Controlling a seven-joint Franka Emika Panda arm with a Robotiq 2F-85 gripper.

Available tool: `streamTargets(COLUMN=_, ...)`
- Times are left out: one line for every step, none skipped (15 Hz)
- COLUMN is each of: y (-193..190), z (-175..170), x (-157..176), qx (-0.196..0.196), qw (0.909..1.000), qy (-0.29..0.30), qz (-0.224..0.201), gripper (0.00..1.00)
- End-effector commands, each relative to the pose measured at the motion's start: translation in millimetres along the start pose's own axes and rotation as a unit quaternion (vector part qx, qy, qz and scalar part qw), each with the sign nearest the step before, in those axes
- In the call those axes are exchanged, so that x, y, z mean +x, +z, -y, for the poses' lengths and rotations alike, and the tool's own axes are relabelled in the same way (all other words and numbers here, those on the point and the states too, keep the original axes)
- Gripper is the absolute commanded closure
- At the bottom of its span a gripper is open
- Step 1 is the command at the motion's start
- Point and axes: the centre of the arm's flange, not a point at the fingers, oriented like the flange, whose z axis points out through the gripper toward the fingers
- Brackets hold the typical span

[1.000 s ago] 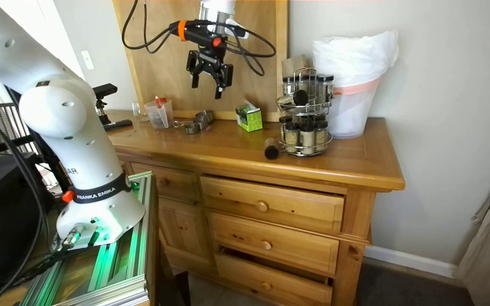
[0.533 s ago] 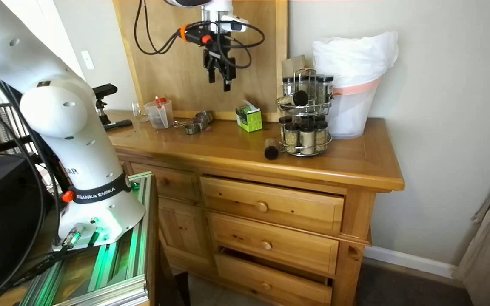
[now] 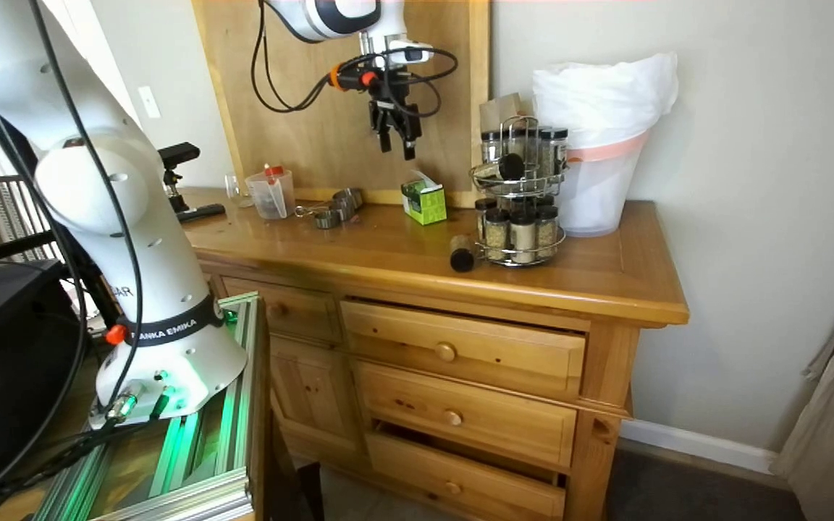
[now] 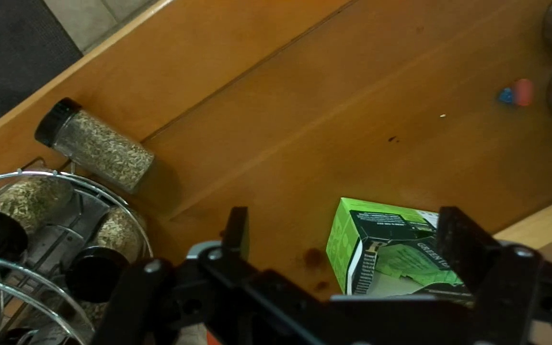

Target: Move the green tea box to the left

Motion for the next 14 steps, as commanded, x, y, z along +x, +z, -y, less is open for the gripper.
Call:
streamTargets(y=0.9, z=-0.4, x=2.2, qx=0.0, qw=1.0, qy=0.002, qz=0.001, gripper=0.0)
streamTargets(y=0.6, z=-0.6, x=3.5, qx=0.0, qw=1.0, qy=0.002, qz=0.0, gripper=0.0)
streamTargets(y=6.6, z=-0.4, x=9.6, qx=0.015, qw=0.9998, qy=-0.009, qz=0.001, gripper=0.0)
streamTargets(y=15.5, z=2.0, x=18.2, qx=0.029, qw=0.9994, qy=-0.016, qz=0.0, gripper=0.0)
streamTargets(y=24.1, z=6.2, x=26.3, qx=0.035, qw=0.999, qy=-0.026, qz=-0.005, gripper=0.0)
streamTargets(y=31.2, z=10.9, x=33.7, qx=0.041, qw=0.9985, qy=-0.034, qz=-0.013, gripper=0.0)
streamTargets(y=38.6, z=15.7, x=39.8, qx=0.049, qw=0.9979, qy=-0.042, qz=-0.014, gripper=0.0)
streamTargets(y=47.1, z=21.8, x=47.0, qx=0.058, qw=0.9971, qy=-0.046, qz=-0.016, gripper=0.0)
streamTargets(y=54.7, z=29.0, x=53.7, qx=0.064, qw=0.9966, qy=-0.049, qz=-0.018, gripper=0.0)
streamTargets(y=60.8, z=38.3, x=60.8, qx=0.07, qw=0.9961, qy=-0.051, qz=-0.018, gripper=0.0)
streamTargets(y=67.8, z=46.2, x=66.3, qx=0.067, qw=0.9961, qy=-0.055, qz=-0.018, gripper=0.0)
streamTargets(y=74.4, z=52.0, x=71.4, qx=0.064, qw=0.996, qy=-0.061, qz=-0.015, gripper=0.0)
streamTargets(y=80.8, z=57.2, x=76.0, qx=0.063, qw=0.9959, qy=-0.062, qz=-0.016, gripper=0.0)
streamTargets(y=86.4, z=60.7, x=79.8, qx=0.06, qw=0.996, qy=-0.063, qz=-0.018, gripper=0.0)
